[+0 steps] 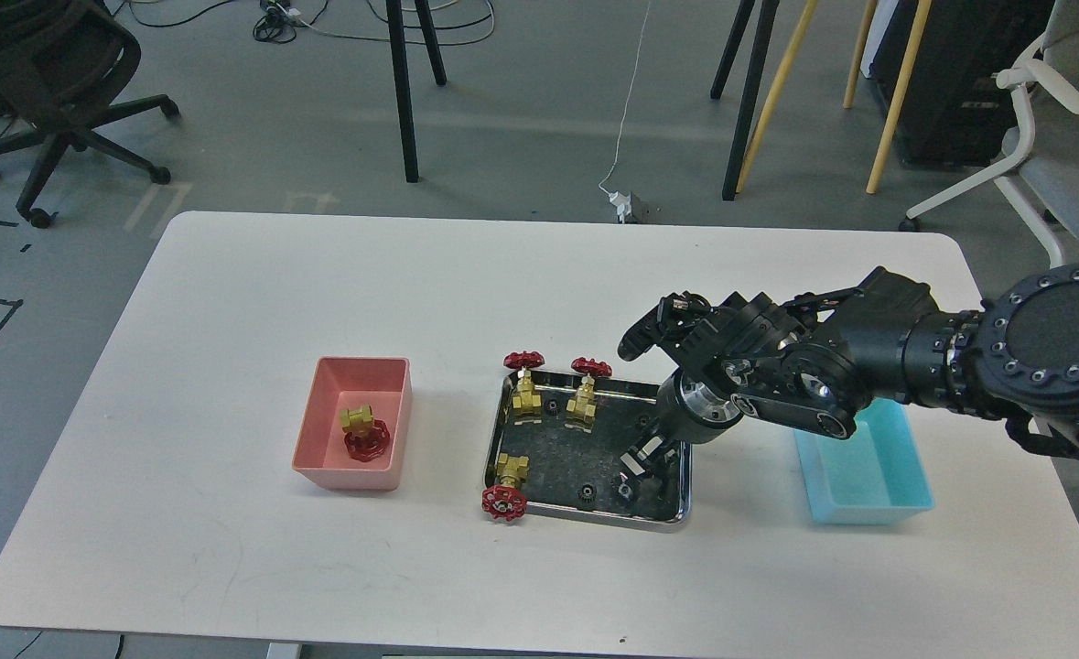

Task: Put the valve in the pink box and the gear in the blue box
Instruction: 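Lower the right gripper onto a black gear in the tray and grasp it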

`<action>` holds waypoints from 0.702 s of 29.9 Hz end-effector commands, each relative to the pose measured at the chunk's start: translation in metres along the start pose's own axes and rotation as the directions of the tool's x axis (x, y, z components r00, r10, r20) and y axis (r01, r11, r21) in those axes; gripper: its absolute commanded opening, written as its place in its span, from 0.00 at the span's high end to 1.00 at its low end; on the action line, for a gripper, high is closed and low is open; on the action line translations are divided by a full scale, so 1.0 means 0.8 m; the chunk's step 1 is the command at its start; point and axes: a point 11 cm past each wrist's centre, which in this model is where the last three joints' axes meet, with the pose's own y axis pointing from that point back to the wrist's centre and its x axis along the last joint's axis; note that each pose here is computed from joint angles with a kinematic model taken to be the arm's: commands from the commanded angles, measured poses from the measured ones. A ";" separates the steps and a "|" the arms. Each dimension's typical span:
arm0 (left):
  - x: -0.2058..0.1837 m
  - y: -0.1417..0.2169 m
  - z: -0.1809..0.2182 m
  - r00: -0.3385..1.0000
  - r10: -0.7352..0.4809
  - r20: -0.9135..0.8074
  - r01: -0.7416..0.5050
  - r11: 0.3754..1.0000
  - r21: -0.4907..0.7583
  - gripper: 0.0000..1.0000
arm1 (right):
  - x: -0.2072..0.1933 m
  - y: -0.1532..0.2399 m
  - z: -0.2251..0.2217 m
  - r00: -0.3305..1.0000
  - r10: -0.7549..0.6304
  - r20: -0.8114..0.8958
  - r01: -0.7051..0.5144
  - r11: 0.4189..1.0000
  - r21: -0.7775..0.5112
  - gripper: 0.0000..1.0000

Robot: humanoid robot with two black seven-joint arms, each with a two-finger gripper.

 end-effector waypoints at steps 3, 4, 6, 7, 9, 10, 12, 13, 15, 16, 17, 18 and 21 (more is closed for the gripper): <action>0.001 0.000 0.000 1.000 0.002 0.000 -0.002 1.000 0.000 0.03 | 0.002 0.001 -0.003 1.000 0.002 -0.002 -0.002 1.000 0.023 0.43; 0.002 0.000 0.000 1.000 0.003 0.001 -0.003 1.000 0.000 0.03 | 0.002 0.001 -0.003 1.000 0.002 -0.002 -0.002 1.000 0.024 0.43; 0.005 0.002 0.000 1.000 0.007 0.004 -0.007 1.000 0.001 0.03 | 0.002 0.001 -0.003 1.000 0.002 -0.002 -0.002 1.000 0.024 0.43; 0.006 0.002 0.001 1.000 0.008 0.004 -0.008 1.000 0.001 0.03 | 0.001 0.001 -0.003 1.000 0.001 -0.002 -0.001 1.000 0.024 0.43; 0.008 0.003 0.001 1.000 0.011 0.006 -0.011 1.000 0.002 0.03 | 0.000 0.000 -0.003 1.000 -0.001 -0.001 0.001 1.000 0.025 0.43; 0.009 0.003 0.001 1.000 0.012 0.007 -0.012 1.000 0.002 0.03 | -0.001 0.000 -0.004 1.000 -0.002 -0.001 0.002 1.000 0.025 0.43; 0.009 0.003 0.001 1.000 0.011 0.008 -0.011 1.000 0.002 0.03 | -0.002 -0.001 -0.003 1.000 -0.005 -0.002 0.005 1.000 0.023 0.43; 0.009 0.003 0.001 1.000 0.012 0.007 -0.012 1.000 0.002 0.03 | -0.003 -0.001 -0.002 1.000 -0.008 -0.003 0.008 1.000 0.021 0.42; 0.009 0.003 0.001 1.000 0.011 0.008 -0.011 1.000 0.002 0.03 | -0.004 -0.001 -0.003 1.000 -0.010 -0.004 0.010 1.000 0.024 0.42; 0.009 0.003 0.001 1.000 0.012 0.007 -0.012 1.000 0.002 0.03 | -0.005 -0.002 -0.005 1.000 -0.014 -0.007 0.014 1.000 0.028 0.42; 0.009 0.003 0.001 1.000 0.011 0.008 -0.011 1.000 0.002 0.03 | -0.006 -0.002 -0.005 1.000 -0.015 -0.008 0.015 0.999 0.029 0.42; 0.009 0.003 0.001 1.000 0.012 0.007 -0.012 1.000 0.002 0.03 | -0.006 -0.003 -0.006 1.000 -0.016 -0.007 0.016 0.999 0.032 0.42; 0.009 0.003 0.001 1.000 0.012 0.007 -0.012 1.000 0.002 0.03 | -0.006 -0.002 -0.006 1.000 -0.016 -0.008 0.016 0.999 0.032 0.44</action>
